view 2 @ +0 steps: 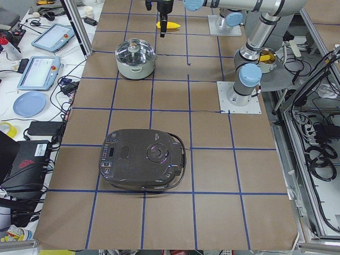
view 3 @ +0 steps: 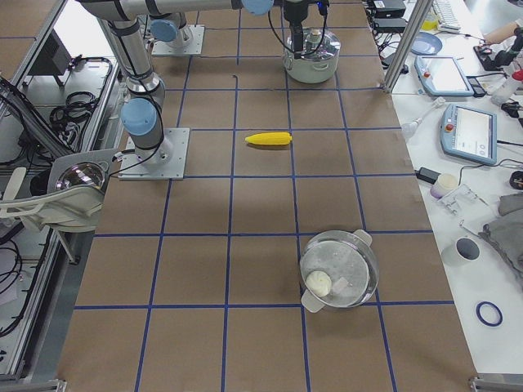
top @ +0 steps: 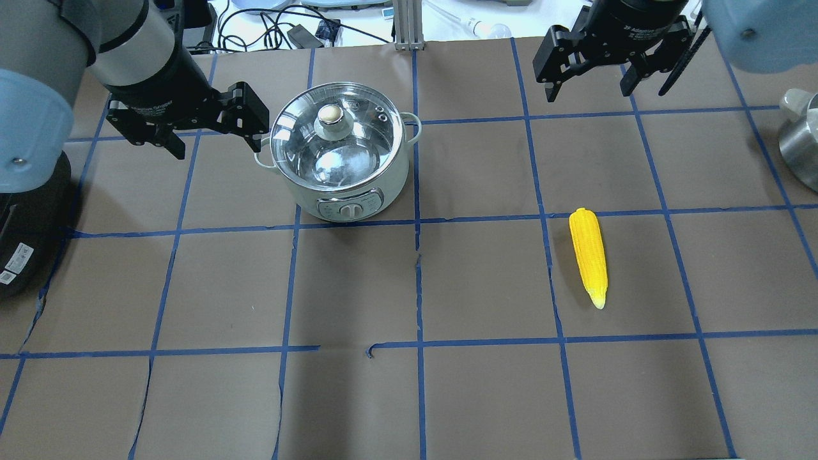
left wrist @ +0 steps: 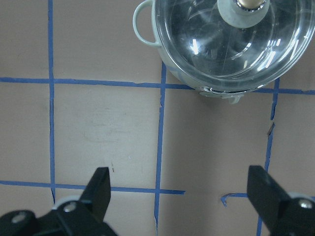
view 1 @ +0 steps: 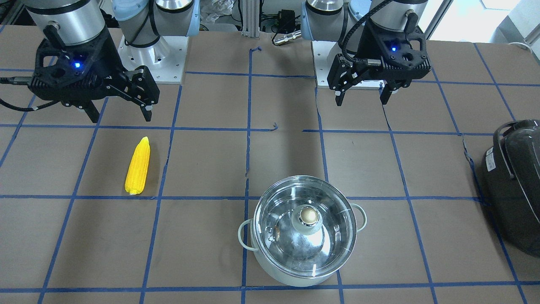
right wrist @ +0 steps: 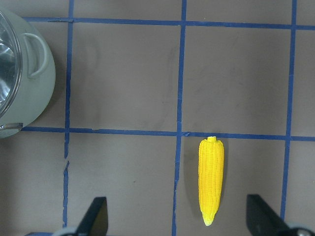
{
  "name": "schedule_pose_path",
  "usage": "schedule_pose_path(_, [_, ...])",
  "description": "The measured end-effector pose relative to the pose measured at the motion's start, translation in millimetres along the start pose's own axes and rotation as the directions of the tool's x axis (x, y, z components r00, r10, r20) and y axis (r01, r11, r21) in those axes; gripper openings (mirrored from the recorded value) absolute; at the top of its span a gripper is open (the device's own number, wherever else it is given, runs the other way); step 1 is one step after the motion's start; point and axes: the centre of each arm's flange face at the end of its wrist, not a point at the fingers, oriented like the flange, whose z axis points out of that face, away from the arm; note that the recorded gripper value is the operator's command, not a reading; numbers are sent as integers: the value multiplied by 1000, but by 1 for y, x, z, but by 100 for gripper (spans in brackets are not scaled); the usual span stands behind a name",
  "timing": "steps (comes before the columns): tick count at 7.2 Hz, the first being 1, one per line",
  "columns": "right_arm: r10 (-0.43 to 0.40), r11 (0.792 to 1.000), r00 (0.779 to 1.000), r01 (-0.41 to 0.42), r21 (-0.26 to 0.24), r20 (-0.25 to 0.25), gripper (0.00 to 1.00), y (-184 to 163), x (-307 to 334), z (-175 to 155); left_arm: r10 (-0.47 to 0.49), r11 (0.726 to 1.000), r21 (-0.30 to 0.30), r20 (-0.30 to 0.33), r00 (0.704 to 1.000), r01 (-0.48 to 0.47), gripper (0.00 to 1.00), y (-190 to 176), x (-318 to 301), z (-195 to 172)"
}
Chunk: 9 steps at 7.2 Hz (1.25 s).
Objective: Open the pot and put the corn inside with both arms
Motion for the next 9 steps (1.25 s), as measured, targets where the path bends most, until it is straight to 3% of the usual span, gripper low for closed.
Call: schedule_pose_path(9, [-33, 999, 999, 33, -34, -10, 100, 2, 5, 17, -6, 1000, 1, 3, 1000, 6, 100, -1, -3, 0])
